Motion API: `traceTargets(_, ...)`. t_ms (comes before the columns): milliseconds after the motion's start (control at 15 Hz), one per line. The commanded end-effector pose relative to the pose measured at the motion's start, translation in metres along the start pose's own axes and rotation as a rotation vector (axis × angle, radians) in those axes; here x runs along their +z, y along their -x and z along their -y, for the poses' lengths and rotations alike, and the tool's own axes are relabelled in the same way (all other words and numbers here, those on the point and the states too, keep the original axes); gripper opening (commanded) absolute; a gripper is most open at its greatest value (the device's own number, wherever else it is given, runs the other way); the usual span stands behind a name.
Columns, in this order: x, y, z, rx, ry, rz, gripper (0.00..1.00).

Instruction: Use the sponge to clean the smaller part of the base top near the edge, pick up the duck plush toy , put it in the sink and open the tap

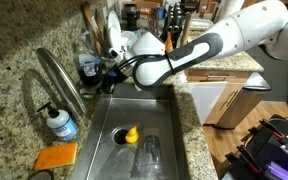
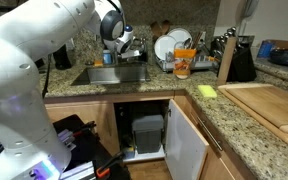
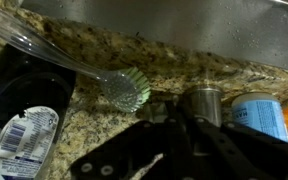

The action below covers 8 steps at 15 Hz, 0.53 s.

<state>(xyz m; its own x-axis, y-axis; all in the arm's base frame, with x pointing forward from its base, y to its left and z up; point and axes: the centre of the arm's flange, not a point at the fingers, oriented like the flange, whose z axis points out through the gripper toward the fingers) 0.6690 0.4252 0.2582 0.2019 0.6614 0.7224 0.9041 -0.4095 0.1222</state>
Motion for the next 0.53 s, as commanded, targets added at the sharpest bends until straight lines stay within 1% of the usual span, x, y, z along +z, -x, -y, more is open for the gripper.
traceTargets(0, -0.011, 0.015, 0.003, -0.023, -0.017, 0.001, 0.01)
traceTargets(133, -0.014, 0.022, 0.001, -0.036, -0.002, 0.015, 0.0)
traceTargets(333, -0.015, 0.034, -0.001, -0.091, 0.016, 0.061, 0.0)
traceTargets(400, -0.014, 0.038, -0.001, -0.084, 0.015, 0.07, 0.22)
traceTargets(467, 0.0, 0.027, -0.008, -0.056, 0.004, 0.047, 0.02)
